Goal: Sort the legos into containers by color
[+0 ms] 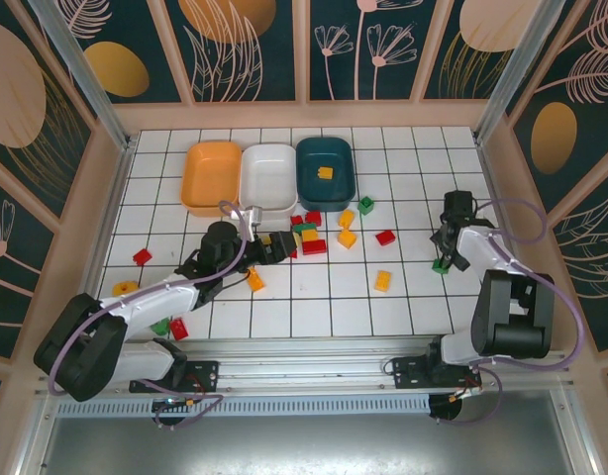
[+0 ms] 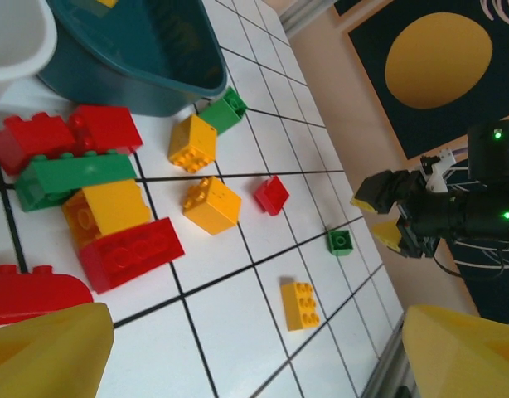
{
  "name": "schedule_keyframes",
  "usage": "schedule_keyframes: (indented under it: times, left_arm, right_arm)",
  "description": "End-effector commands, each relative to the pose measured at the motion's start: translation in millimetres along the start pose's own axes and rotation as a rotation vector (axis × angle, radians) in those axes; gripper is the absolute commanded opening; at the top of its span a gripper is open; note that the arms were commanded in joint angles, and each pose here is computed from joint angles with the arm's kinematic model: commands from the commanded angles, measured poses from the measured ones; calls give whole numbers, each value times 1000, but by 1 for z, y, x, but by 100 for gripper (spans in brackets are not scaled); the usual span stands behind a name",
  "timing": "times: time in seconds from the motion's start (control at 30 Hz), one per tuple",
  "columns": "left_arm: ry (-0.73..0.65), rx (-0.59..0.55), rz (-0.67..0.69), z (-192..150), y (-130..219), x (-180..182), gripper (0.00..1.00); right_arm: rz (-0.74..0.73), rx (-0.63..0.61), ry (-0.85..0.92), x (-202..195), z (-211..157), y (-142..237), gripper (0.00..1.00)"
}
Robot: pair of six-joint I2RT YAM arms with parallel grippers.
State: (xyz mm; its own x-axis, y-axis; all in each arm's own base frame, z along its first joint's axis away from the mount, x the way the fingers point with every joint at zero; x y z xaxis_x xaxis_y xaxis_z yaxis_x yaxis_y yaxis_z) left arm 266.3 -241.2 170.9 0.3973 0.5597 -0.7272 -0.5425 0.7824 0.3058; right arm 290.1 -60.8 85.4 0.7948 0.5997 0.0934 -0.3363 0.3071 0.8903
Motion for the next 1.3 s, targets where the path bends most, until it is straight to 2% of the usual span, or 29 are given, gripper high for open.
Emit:
schedule_keyframes:
  times: [0.0, 0.17, 0.43, 0.8, 0.93, 1.07, 1.27]
  left_arm:
    - [-76, -63, 64, 11, 10, 0, 92]
    - [-85, -66, 77, 14, 12, -1, 93]
    - [-67, -31, 84, 9, 5, 4, 93]
    - [-65, -43, 100, 11, 9, 4, 93]
    - [-33, -103, 148, 15, 15, 13, 95]
    - [20, -205, 275, 24, 31, 34, 98]
    - [149, -332, 389, 51, 66, 66, 98]
  right_arm:
    - [29, 45, -45, -5, -19, -12, 66]
    - [123, 90, -25, 6, -31, -19, 60]
    - [169, 106, 12, 11, -38, -27, 45]
    - [270, 119, 31, 29, -40, -16, 31]
    - [310, 94, 52, 40, -38, -2, 30]
    - [379, 58, 90, 65, -35, 24, 30]
    - [566, -11, 218, 149, -47, 86, 29]
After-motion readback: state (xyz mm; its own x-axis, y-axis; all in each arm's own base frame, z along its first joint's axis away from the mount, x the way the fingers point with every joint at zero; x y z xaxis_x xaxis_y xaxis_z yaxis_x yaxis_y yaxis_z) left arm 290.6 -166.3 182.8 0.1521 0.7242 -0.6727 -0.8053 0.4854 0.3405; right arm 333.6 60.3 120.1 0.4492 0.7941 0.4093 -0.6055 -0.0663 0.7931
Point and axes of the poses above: each hand's point on the last joint's axis, 136 mm out from that joint toward the fingers, its own y axis back along the fingers, its own x axis along the line the jaws close on, z = x × y, the point moved 3 cm from there along y, back along the fingers, and after that the axes turned 3 degrees about -y, right-handed, at the moved point
